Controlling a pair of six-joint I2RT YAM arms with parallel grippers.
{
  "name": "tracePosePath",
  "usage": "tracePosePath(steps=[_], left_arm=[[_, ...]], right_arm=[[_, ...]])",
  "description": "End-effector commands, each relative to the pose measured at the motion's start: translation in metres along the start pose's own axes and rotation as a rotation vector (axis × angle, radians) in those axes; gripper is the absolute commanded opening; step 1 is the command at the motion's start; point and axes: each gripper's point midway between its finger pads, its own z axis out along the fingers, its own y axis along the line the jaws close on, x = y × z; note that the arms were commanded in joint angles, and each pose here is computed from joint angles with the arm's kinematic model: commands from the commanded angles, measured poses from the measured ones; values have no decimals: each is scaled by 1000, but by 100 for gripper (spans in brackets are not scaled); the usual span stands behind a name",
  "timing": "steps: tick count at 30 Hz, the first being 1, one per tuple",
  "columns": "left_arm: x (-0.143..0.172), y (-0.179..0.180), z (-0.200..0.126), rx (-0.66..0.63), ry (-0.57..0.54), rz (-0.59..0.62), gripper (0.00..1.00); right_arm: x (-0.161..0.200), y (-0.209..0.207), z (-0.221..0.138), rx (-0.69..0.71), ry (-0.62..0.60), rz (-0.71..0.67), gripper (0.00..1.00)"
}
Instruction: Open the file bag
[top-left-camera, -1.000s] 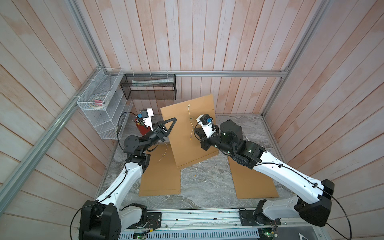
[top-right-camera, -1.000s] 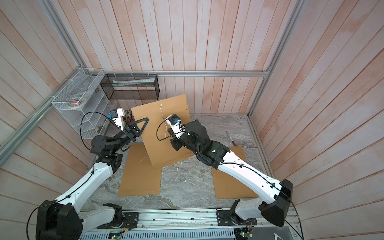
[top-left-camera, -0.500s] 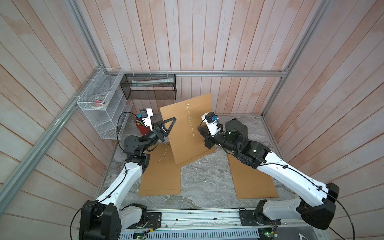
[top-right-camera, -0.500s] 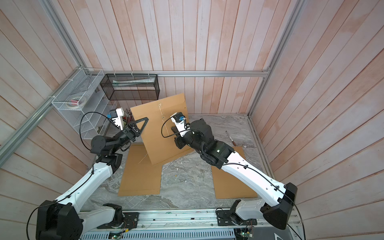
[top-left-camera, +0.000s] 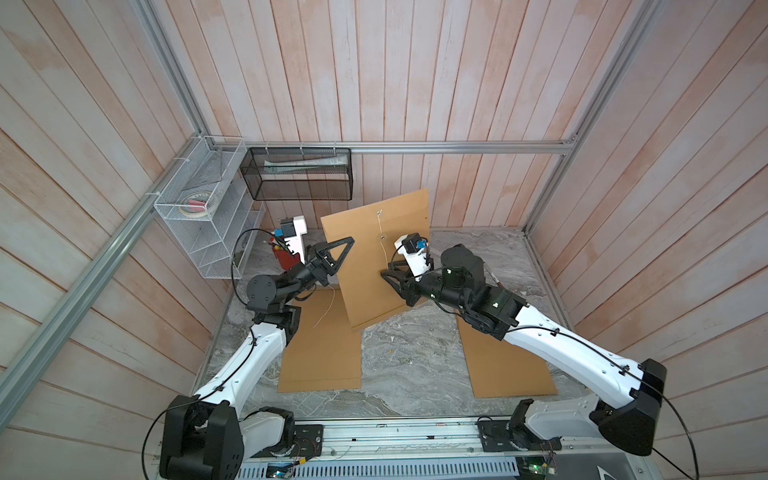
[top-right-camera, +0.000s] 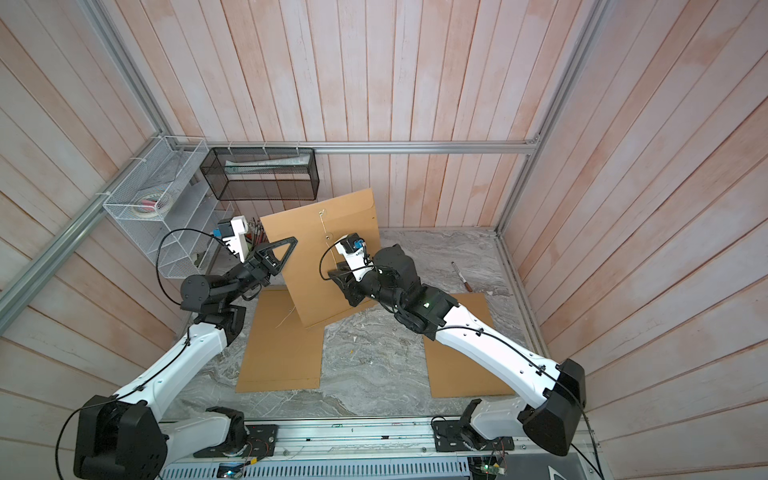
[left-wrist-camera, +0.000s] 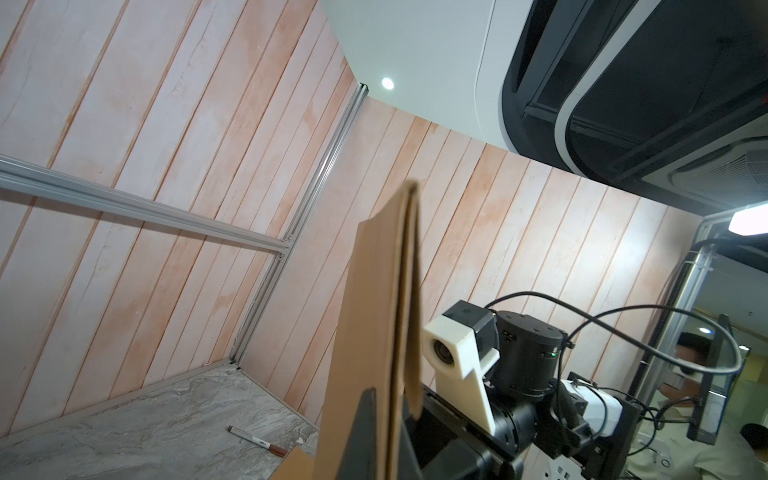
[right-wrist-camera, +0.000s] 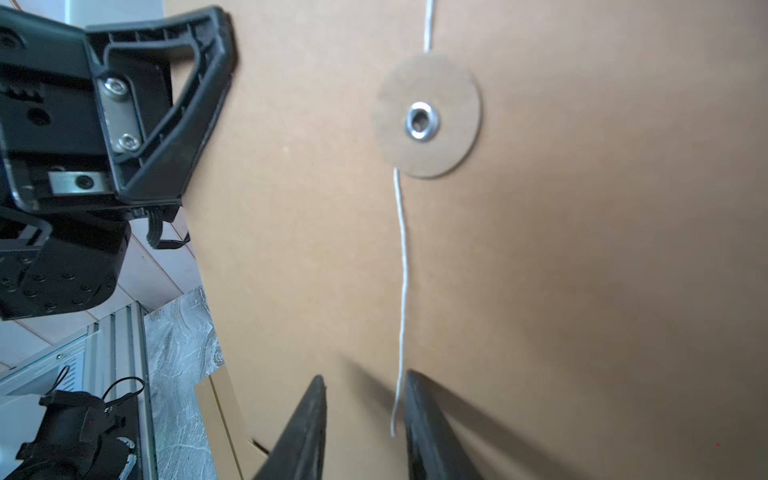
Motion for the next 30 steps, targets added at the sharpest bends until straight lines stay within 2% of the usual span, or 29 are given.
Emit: tracePosePath(steps=[1,15,26,30], left_arm=[[-6,-26,1,102,16,49,0],[-4,-50,-3,180,48,53,0],[-1,-44,-2,200,53,20,0],[0,-43,-1,199,56,15,0]], right_arm=[[-11,-3,5,-8,-57,11,33],[-23,-10,3,-32,-119,-10,35],[-24,3,9,-120,-139,-21,35],[-27,4,12,-129,-144,-25,32]])
